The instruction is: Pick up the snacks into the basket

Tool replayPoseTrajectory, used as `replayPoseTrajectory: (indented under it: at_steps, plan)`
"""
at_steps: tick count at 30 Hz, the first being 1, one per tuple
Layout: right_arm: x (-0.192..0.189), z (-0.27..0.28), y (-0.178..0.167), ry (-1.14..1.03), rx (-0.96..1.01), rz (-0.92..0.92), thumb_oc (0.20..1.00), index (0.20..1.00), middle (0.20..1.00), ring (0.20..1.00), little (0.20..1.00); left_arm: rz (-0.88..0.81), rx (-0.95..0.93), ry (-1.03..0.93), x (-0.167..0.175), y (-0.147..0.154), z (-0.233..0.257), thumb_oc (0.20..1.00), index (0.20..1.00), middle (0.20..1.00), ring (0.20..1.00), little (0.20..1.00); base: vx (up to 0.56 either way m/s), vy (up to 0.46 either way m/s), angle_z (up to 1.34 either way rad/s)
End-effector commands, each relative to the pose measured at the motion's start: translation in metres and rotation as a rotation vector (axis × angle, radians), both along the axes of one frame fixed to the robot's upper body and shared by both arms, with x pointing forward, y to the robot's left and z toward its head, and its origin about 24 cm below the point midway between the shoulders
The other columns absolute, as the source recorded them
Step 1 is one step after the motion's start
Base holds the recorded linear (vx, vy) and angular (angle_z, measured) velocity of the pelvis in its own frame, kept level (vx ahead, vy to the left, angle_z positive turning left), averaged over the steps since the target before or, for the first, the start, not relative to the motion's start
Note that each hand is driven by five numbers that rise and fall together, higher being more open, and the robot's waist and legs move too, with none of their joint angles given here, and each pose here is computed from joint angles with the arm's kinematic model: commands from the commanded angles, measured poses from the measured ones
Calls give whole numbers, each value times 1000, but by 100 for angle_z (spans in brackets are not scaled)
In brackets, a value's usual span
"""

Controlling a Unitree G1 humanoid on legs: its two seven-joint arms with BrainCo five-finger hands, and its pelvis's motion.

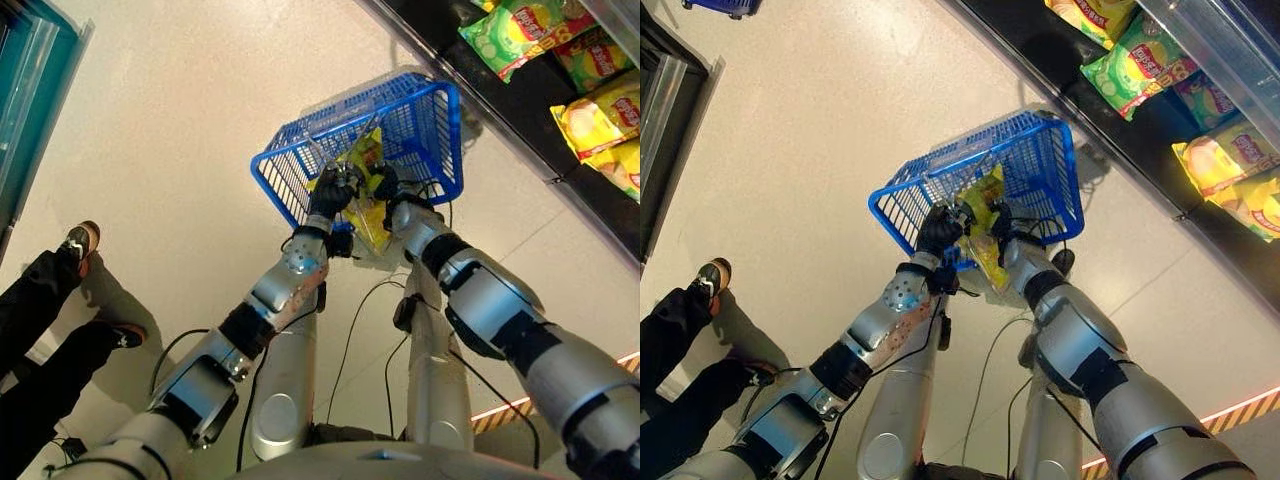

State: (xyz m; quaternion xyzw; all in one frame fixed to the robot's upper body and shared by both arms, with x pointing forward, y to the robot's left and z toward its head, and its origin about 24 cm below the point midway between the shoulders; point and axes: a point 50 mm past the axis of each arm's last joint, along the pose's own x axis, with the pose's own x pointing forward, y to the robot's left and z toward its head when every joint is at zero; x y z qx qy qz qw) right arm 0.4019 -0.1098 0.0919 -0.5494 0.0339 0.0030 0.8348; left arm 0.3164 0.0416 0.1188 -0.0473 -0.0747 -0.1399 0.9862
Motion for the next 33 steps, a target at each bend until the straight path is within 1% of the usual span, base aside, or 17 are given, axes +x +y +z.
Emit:
replayPoseTrajectory:
  at_steps: [1,6,10,14,17,18,19,20,21,23,24,25,27,29,31,32,33]
  plan:
    - [-10,-27,-19,97,79,-92,1000,1000,1000,1000,1000,-141,-145,-220,-22,-25,51,200,200,200,200,200,16,0,3]
    - [-21,-47,-25,138,251,-141,1000,1000,1000,1000,1000,-63,-98,-164,-12,-14,35,200,200,200,200,200,0,0,1]
    - [-28,-61,-47,179,672,-363,1000,1000,1000,1000,1000,-33,-43,-41,-10,-7,1,200,200,200,200,200,0,0,0]
    - [-29,-61,-66,165,695,-432,1000,1000,1000,1000,1000,-47,-20,4,-12,-6,-12,200,200,200,200,200,-4,1,-1]
    - [-35,-67,-79,148,822,-492,1000,1000,1000,1000,1000,-20,41,61,-10,1,-30,200,200,200,200,200,0,0,0]
    - [-35,-67,-79,148,823,-493,1000,1000,1000,1000,1000,-21,41,61,-10,1,-31,200,200,200,200,200,0,0,0]
    - [-38,-68,-90,130,608,-464,1000,1000,1000,1000,1000,10,78,101,-10,10,-45,200,200,200,200,200,0,0,0]
    - [-37,-67,-90,127,608,-463,1000,1000,1000,1000,1000,11,78,98,-9,10,-44,200,200,200,200,200,0,0,0]
    - [-34,-63,-83,142,426,-344,1000,1000,1000,1000,1000,21,94,102,-8,13,-47,200,200,200,200,200,0,0,0]
    - [-43,-75,-96,158,602,-453,1000,1000,1000,1000,1000,86,138,163,-3,23,-62,200,200,200,200,200,0,0,0]
    - [-43,-74,-96,155,603,-452,1000,1000,1000,1000,1000,87,137,160,-3,23,-61,200,200,200,200,200,0,0,0]
    - [-45,-73,-104,118,427,-452,1000,1000,1000,1000,1000,88,177,171,-6,26,-69,200,200,200,200,200,0,0,0]
    - [-45,-78,-97,220,369,-364,1000,1000,1000,1000,1000,60,194,148,-6,25,-67,200,200,200,200,200,0,0,0]
    - [-50,-79,-116,154,622,-562,1000,1000,1000,1000,1000,50,185,152,-10,25,-68,200,200,200,200,200,0,0,0]
    - [-51,-74,-127,92,547,-620,1000,1000,1000,1000,1000,46,190,155,-14,26,-71,200,200,200,200,200,0,0,0]
    - [-46,-77,-103,200,351,-378,1000,1000,1000,1000,1000,-3,186,144,-19,21,-71,200,200,200,200,200,-19,1,-3]
    - [-45,-75,-103,197,350,-377,1000,1000,1000,1000,1000,-2,185,141,-18,21,-70,200,200,200,200,200,0,0,0]
